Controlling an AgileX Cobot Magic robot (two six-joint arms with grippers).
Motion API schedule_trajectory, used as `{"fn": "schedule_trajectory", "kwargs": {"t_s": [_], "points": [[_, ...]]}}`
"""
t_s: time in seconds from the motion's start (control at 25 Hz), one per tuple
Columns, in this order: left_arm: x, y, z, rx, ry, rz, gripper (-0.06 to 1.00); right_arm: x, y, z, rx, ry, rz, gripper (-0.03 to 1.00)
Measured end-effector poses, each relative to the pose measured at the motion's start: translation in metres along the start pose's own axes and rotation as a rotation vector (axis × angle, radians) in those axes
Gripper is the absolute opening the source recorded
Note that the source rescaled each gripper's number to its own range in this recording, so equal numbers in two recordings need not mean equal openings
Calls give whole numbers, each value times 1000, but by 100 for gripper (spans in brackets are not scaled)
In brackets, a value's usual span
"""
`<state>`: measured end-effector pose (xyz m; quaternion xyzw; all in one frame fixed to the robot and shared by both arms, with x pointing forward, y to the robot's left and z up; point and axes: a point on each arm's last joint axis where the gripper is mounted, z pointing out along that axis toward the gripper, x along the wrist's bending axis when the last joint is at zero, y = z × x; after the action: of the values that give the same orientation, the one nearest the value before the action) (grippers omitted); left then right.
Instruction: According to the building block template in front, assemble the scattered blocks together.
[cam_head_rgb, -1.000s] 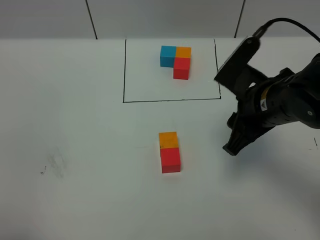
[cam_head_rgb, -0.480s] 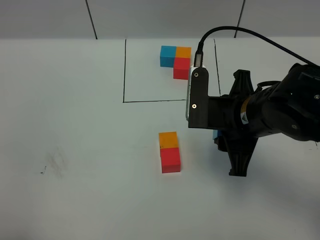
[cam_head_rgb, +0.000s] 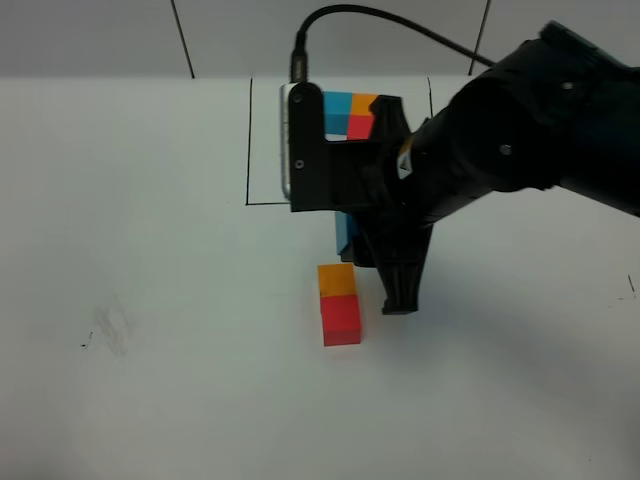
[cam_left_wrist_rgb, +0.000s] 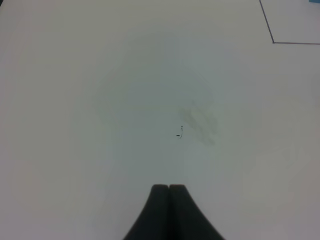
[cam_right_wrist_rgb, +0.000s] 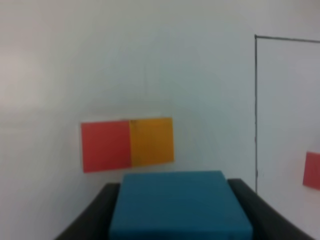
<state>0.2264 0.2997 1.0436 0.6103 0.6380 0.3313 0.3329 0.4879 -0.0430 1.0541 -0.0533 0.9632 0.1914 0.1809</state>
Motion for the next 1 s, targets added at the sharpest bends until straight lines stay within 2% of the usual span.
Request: {"fn": "schedule_trajectory", "kwargs": {"t_s": [0.2,0.44,0.68,1.0], "points": [[0,0,0,0,0,0,0,-2,33,26,-13,45,-69,47],[0,0,0,0,0,0,0,-3,54,67,5,110,-143,47],[0,0,0,0,0,0,0,-1,58,108,9,188,-182,47],[0,0,0,0,0,0,0,5,53,141,31,233,-216,47]]}}
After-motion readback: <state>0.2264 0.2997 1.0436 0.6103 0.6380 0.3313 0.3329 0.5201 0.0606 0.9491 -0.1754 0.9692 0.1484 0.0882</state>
